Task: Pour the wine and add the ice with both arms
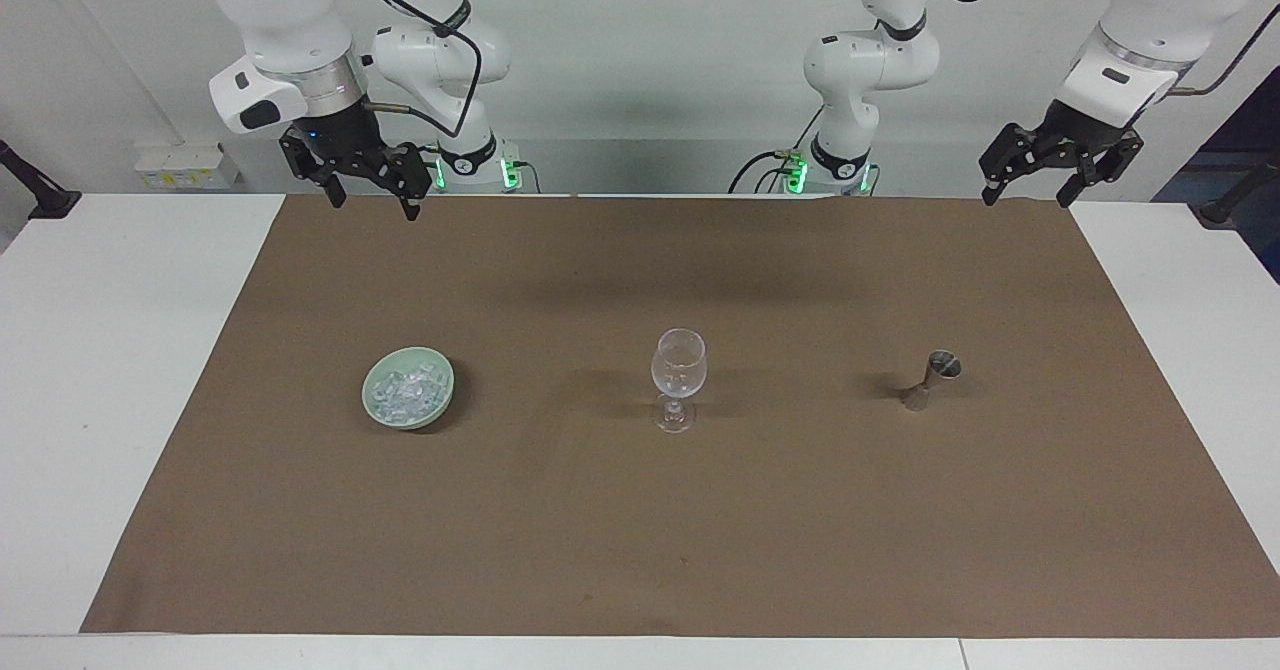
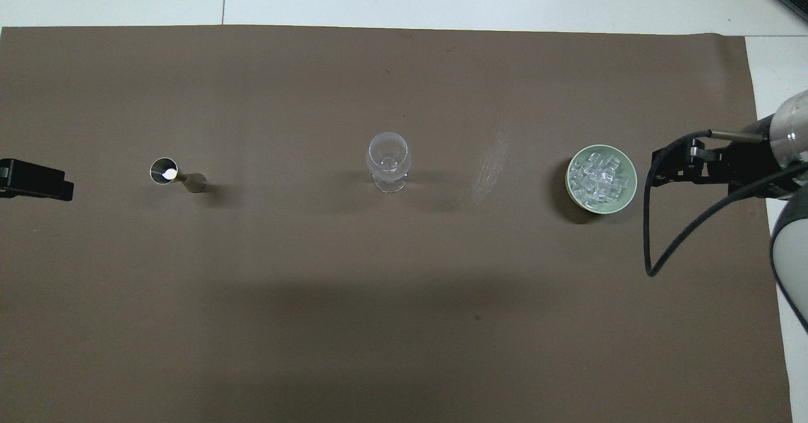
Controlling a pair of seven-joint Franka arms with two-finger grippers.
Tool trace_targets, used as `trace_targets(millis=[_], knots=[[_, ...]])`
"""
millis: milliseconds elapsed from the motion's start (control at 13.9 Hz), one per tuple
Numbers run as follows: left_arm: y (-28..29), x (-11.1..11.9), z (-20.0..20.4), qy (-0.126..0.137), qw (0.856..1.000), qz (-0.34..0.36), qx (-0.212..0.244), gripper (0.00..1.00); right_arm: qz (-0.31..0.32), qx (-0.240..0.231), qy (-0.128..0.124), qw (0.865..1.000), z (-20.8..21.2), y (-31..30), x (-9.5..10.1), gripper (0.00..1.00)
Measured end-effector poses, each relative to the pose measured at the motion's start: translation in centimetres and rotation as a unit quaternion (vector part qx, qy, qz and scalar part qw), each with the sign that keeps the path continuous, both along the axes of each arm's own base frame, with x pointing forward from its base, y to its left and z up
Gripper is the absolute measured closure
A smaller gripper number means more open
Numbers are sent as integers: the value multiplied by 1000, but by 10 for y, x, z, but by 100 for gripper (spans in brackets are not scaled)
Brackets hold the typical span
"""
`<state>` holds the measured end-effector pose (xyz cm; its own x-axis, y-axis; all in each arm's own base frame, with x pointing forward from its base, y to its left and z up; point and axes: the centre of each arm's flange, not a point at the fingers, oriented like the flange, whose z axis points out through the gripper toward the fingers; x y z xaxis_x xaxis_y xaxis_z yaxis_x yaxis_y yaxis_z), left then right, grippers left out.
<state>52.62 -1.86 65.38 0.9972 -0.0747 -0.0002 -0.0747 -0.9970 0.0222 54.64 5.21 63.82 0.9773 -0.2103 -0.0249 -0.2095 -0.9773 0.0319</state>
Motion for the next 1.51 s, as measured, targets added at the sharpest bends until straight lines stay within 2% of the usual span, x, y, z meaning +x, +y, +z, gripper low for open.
trace_targets(millis=[863, 1222, 1510], knots=[[-23, -2, 0, 0, 1000, -20, 0, 0, 0, 0, 0, 1000, 0, 0, 0, 0], [-34, -5, 3, 4, 999, -24, -36, 0, 0, 0, 0, 1000, 0, 0, 0, 0], [-35, -10, 3, 14, 999, -26, -37, 0, 0, 0, 0, 1000, 0, 0, 0, 0]])
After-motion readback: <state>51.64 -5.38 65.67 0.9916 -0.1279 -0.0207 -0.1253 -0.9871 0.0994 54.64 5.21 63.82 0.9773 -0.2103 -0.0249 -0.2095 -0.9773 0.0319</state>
